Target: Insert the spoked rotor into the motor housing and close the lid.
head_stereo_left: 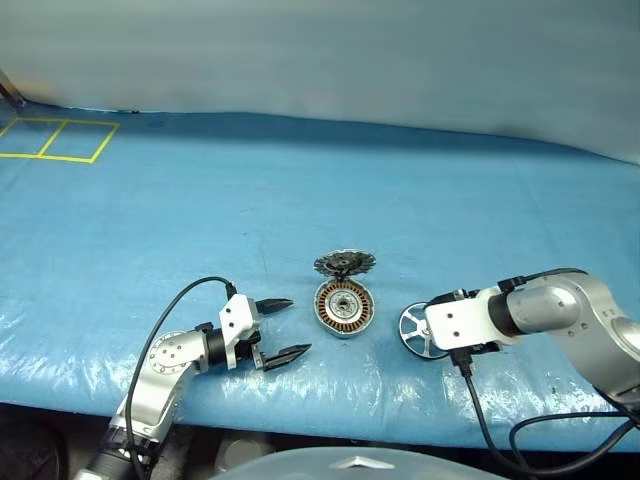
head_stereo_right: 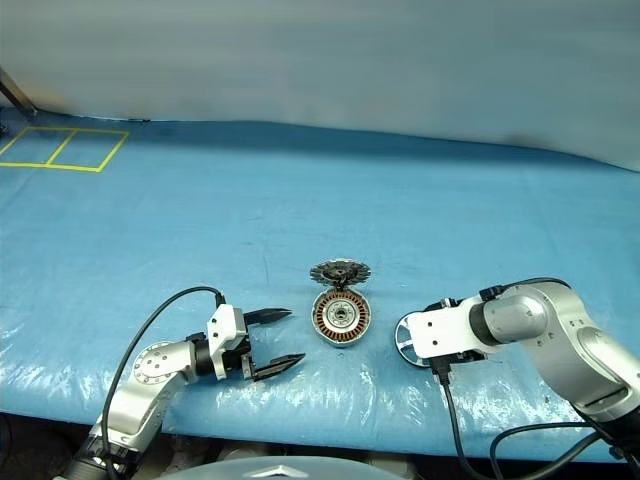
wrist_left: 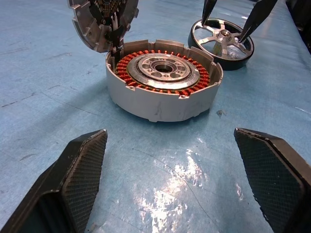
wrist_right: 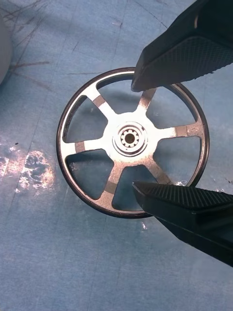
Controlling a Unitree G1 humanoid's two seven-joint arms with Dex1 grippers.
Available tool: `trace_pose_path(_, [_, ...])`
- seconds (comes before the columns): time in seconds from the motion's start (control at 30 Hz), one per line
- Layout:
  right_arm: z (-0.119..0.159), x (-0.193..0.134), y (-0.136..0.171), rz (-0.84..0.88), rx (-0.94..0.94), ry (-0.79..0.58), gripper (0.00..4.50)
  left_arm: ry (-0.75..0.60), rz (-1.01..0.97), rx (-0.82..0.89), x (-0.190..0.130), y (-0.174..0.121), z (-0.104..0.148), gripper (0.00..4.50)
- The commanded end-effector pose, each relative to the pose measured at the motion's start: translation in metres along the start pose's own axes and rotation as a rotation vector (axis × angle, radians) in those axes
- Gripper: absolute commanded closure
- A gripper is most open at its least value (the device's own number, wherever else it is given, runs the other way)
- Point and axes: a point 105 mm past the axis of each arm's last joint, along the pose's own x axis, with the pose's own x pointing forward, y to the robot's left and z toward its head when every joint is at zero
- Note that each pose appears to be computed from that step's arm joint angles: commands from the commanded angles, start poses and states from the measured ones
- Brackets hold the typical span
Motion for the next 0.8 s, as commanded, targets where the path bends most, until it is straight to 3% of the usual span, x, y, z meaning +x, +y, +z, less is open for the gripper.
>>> trace_pose_path(0.03, [0.003, 0.000, 0.001, 0.003, -0.034, 0.002, 1.40, -0.042, -0.015, 0.051, 0.001, -0.002, 0.015, 0.00])
trace_pose_path(0.27, [0.000, 0.001, 0.002, 0.000, -0.036, 0.012, 1.40, -0.051, -0.028, 0.062, 0.002, -0.003, 0.018, 0.00])
trace_pose_path(0.37, [-0.002, 0.004, 0.004, 0.010, -0.022, 0.012, 1.98, -0.060, -0.042, 0.071, 0.003, -0.005, 0.021, 0.00])
trace_pose_path(0.5, [-0.006, 0.008, 0.009, 0.027, -0.010, 0.020, 3.20, -0.080, -0.076, 0.093, 0.004, -0.013, 0.027, 0.00])
trace_pose_path(0.8, [-0.006, 0.009, 0.004, -0.015, 0.033, -0.002, 3.21, -0.091, -0.118, 0.115, 0.004, -0.029, 0.032, 0.00])
